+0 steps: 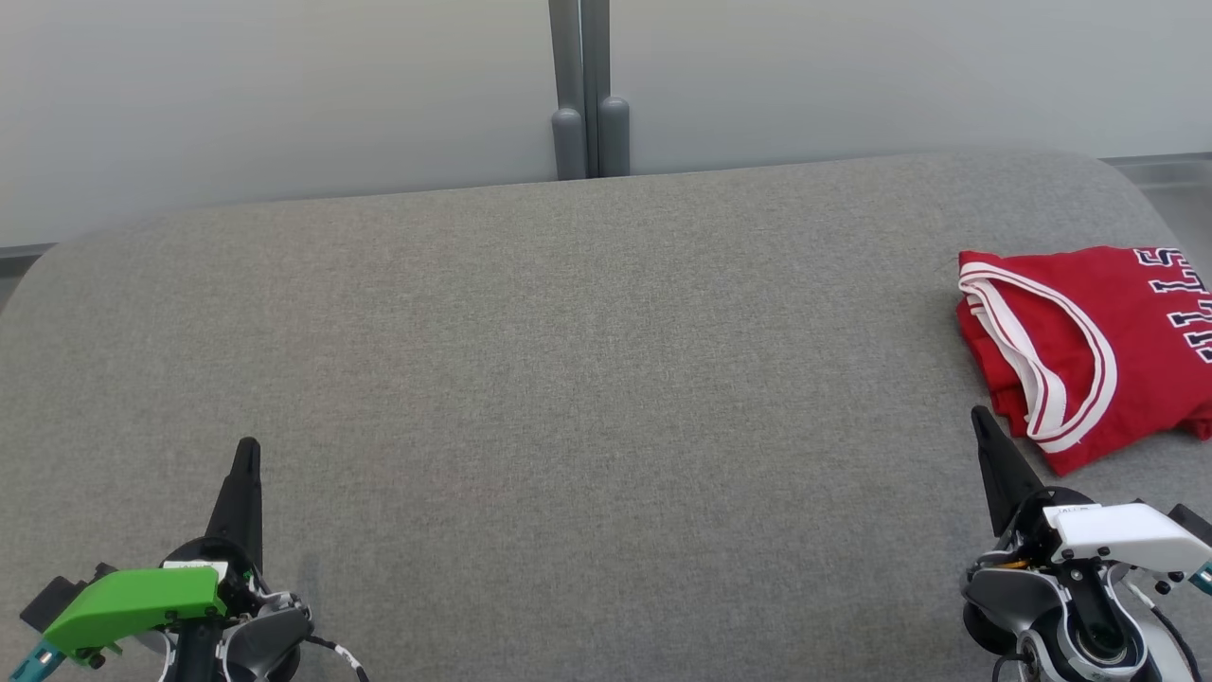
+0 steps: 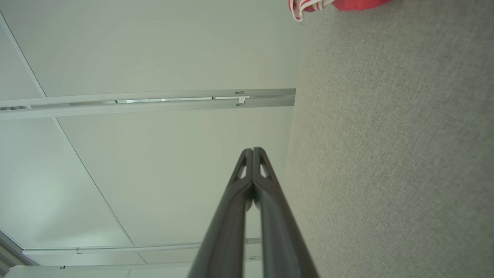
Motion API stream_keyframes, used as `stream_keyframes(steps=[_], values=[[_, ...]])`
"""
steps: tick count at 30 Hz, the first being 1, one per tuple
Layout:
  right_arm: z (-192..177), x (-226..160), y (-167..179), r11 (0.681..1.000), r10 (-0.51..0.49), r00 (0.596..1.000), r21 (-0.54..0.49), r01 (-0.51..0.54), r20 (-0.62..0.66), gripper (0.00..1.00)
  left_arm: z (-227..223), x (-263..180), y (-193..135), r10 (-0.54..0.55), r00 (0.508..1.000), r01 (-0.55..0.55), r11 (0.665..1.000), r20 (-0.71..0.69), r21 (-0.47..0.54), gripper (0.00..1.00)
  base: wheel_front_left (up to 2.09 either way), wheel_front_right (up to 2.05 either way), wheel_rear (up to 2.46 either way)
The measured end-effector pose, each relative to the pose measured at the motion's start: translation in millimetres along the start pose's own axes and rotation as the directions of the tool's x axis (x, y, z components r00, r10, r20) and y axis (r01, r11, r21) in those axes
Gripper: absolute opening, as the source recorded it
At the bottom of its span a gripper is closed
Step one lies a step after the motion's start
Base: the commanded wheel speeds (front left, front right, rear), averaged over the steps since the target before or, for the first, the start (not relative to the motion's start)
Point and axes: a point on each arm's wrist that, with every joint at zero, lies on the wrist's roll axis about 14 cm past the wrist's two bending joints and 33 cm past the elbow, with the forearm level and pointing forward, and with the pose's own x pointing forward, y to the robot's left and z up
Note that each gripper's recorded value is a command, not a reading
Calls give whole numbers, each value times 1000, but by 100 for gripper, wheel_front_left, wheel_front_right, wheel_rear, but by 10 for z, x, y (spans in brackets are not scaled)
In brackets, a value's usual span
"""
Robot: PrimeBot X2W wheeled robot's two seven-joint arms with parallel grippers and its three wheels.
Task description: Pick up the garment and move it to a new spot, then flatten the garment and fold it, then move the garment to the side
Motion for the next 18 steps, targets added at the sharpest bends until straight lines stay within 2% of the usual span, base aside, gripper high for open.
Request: stream_keyframes(steps=[18], values=[[0, 0, 0, 1000, 0, 1000, 0, 0, 0, 0, 0, 0, -2, -1, 1000, 1, 1000, 0, 0, 0, 0, 0, 0]])
